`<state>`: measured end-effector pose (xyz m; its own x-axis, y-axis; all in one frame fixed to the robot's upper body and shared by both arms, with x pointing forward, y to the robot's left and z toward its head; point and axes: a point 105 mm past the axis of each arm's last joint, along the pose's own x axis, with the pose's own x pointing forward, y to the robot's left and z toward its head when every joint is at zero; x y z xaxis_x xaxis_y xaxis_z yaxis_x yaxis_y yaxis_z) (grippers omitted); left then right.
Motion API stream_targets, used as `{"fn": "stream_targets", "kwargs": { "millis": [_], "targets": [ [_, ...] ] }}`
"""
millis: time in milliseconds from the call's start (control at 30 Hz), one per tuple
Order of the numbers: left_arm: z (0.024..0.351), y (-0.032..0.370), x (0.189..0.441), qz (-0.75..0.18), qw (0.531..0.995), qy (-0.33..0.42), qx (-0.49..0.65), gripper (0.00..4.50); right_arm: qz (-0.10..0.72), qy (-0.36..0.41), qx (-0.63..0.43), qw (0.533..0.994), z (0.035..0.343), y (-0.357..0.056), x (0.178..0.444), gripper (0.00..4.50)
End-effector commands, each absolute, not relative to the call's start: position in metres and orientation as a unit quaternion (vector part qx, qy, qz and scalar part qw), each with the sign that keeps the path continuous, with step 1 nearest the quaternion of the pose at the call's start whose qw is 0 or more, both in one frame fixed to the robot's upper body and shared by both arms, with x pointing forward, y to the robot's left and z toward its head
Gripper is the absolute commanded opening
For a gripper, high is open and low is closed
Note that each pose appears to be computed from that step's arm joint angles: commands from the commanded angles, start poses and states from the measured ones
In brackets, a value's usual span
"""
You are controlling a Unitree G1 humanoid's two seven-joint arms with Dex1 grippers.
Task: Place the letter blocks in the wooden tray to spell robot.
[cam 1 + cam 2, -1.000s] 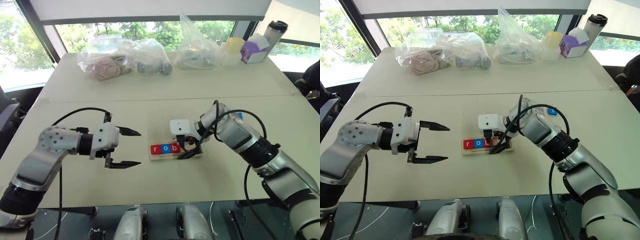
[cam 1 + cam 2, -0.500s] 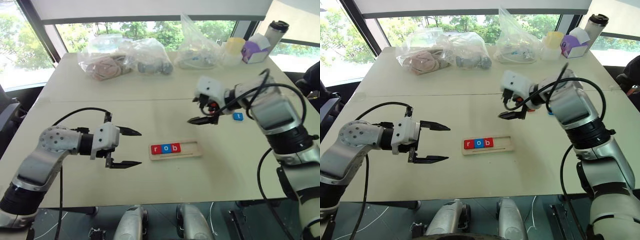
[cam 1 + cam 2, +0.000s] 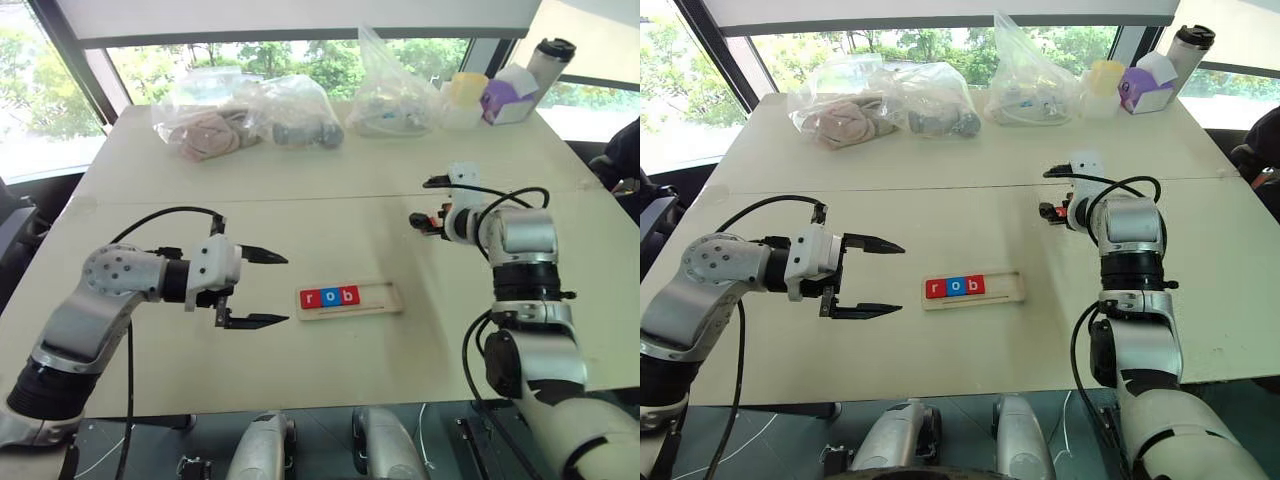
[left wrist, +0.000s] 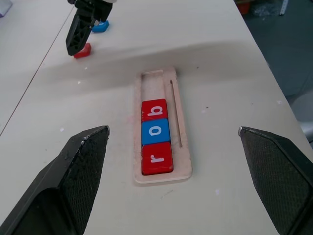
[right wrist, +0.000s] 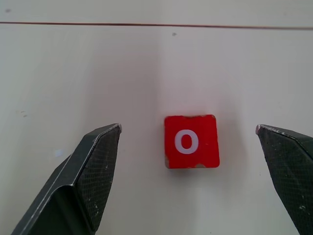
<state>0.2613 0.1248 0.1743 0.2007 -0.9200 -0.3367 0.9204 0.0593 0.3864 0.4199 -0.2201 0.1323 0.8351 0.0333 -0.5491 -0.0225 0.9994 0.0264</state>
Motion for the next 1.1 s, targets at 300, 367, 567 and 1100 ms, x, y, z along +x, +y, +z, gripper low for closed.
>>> {"fn": "stream_targets", "kwargs": {
  "millis": [300,367,567,1100],
  "targets": [
    [0.182,0.127,0.258,-0.623,0.730,-0.012,0.280,4.50,0.016,0.269,0.011,0.963,0.133,-0.212,0.430,4.48],
    [0.182,0.128,0.258,-0.623,0.731,-0.011,0.279,4.50,0.021,0.269,0.003,0.963,0.131,-0.208,0.431,4.48],
    [0.181,0.132,0.258,-0.626,0.724,-0.001,0.291,4.50,0.033,0.274,-0.011,0.961,0.124,-0.198,0.435,4.48],
    [0.181,0.132,0.260,-0.626,0.722,-0.005,0.295,4.50,0.052,0.280,-0.051,0.957,0.140,-0.192,0.418,1.16]
  ]
}}
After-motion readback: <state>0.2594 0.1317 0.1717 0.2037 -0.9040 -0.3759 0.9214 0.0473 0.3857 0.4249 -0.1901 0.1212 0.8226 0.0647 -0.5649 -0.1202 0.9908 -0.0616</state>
